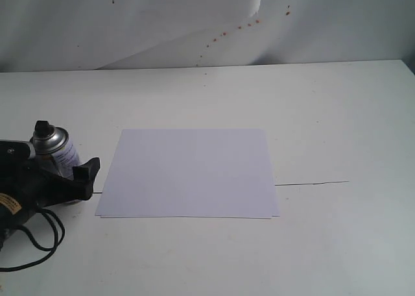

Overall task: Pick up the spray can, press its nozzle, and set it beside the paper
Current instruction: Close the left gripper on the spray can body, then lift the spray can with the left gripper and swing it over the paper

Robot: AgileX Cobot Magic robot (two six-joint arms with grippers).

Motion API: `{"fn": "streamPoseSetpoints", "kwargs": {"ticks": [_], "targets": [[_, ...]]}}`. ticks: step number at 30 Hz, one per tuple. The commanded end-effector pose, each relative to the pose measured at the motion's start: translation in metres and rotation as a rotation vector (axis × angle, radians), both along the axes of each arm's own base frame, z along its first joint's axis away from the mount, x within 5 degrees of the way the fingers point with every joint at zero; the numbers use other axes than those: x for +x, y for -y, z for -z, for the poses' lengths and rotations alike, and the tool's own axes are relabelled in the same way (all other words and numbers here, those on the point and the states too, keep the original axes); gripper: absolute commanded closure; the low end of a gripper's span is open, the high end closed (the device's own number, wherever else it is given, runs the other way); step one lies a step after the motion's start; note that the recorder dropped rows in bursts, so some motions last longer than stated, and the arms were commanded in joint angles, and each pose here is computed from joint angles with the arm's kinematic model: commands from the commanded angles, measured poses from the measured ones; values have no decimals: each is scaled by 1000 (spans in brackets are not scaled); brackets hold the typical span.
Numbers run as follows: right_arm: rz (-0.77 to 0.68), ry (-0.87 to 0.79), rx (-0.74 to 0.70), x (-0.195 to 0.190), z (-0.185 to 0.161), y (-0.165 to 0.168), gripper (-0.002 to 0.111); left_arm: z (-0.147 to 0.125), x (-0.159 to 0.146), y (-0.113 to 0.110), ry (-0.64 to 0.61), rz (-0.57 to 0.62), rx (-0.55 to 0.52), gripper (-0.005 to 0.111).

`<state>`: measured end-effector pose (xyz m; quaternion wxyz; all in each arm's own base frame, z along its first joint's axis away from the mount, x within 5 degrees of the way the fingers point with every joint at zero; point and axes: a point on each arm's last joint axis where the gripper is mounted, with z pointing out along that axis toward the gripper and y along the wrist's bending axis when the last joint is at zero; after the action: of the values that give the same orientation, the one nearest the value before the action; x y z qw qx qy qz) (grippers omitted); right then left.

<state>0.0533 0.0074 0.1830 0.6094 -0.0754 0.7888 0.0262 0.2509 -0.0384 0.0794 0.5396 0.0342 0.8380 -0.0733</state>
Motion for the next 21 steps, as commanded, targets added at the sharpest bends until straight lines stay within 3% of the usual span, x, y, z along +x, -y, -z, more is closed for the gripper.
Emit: {"fn": "streamPoseSetpoints", "kwargs": {"ticks": [1,16,19,21], "targets": [[9,4,1,0,1,1,108,-1,2,0,12,-3,-11,2],[9,4,1,0,1,1,108,-1,3,-4,14,-41,-5,4],[9,4,1,0,1,1,108,-1,3,-4,14,-41,-5,22],[9,4,1,0,1,1,108,-1,2,-3,14,-33,-5,49]]}}
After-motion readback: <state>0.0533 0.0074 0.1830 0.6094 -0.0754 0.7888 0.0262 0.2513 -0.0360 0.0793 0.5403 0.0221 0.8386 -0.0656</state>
